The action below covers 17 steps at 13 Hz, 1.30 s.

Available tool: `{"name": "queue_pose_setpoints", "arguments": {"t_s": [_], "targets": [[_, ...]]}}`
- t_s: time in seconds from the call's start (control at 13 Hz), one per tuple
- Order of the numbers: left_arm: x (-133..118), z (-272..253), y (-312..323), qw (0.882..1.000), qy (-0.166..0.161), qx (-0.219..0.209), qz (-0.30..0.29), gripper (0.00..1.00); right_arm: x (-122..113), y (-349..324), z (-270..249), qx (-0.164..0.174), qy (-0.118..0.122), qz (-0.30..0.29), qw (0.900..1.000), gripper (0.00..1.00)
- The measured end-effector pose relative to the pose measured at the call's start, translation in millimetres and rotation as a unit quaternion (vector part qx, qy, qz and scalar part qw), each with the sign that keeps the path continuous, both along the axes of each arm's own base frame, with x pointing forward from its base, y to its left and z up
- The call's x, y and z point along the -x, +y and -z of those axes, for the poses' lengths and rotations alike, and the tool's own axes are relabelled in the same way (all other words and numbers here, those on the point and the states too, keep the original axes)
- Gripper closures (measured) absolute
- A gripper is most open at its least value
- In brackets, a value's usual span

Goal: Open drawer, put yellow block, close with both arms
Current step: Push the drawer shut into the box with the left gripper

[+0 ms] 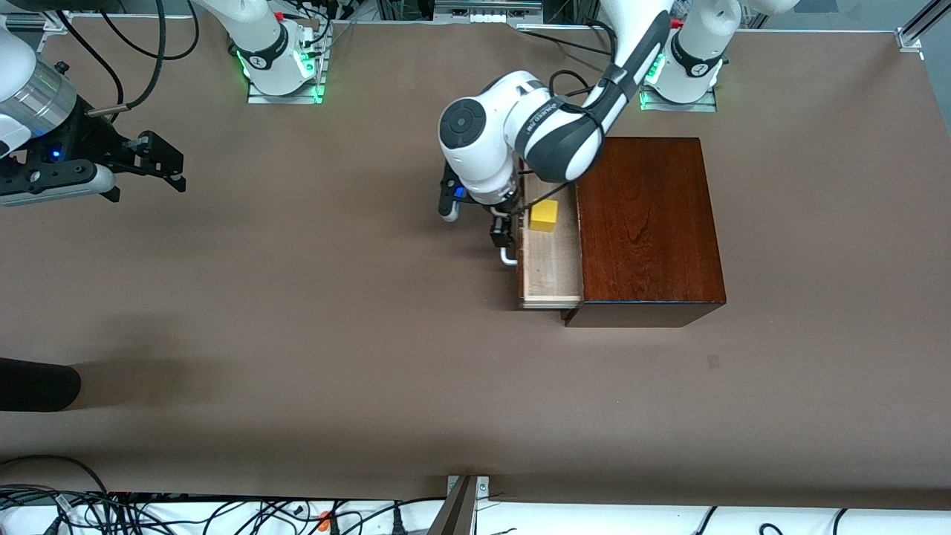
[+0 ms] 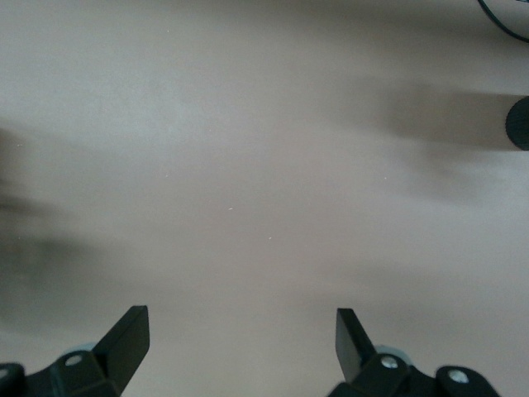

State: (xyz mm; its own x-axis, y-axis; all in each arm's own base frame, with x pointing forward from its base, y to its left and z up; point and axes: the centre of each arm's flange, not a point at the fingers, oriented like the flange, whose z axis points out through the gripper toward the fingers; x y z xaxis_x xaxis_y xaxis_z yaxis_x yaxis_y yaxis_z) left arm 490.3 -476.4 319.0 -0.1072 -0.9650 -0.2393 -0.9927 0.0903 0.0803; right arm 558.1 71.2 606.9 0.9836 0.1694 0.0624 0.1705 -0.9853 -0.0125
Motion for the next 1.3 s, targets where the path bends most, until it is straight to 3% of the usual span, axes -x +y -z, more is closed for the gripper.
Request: {"name": "queue_pose_setpoints", "arguments": {"t_s": [0.69,1.15,1.3], "targets": [[-11,1,69,0.999,0.009,-0.037,-0.032,0.0,0,0,0,0.0,0.0,0.0,1.0,0.0],[-21,-4,92,0.998,0.011,-0.035,-0.049,0.0,0,0,0,0.0,0.0,0.0,1.0,0.0],[-22,-11,88,0.998,-0.002,-0.029,-0.058,0.0,0,0,0,0.0,0.0,0.0,1.0,0.0]]}}
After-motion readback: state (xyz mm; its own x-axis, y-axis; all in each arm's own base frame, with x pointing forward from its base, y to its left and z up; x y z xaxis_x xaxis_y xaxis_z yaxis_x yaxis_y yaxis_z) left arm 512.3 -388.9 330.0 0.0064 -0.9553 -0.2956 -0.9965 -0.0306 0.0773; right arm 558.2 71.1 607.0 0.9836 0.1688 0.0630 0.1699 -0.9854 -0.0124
